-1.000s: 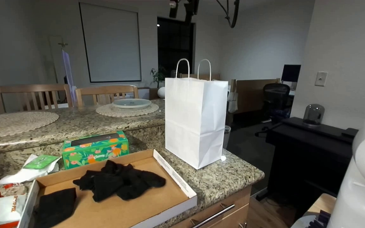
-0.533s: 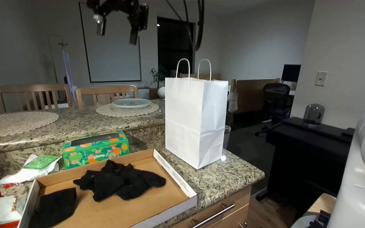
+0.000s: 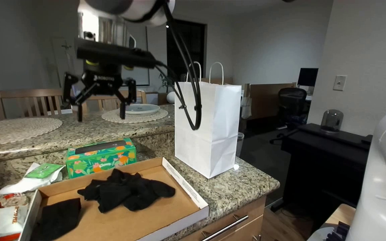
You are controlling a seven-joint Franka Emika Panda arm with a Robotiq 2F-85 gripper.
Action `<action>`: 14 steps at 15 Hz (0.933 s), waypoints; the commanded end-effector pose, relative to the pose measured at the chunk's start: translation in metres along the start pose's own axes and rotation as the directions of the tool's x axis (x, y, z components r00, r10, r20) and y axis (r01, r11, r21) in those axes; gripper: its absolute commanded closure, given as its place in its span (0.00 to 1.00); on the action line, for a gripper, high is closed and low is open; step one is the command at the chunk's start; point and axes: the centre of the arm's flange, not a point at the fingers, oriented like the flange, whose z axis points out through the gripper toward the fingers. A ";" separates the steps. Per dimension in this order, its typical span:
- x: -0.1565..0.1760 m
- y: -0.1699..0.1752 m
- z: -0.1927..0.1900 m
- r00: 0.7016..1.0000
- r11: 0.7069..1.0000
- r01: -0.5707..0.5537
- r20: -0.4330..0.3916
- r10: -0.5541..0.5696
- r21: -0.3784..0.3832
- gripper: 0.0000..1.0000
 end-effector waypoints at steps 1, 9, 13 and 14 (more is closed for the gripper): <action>-0.021 -0.002 0.051 0.992 0.990 -0.122 0.005 0.123 -0.077 0.00; -0.015 0.003 0.082 0.994 0.991 -0.090 0.060 0.096 -0.096 0.00; -0.013 0.015 0.131 0.983 0.989 -0.091 0.150 0.108 -0.117 0.00; -0.009 0.019 0.145 0.979 0.989 -0.087 0.174 0.107 -0.122 0.00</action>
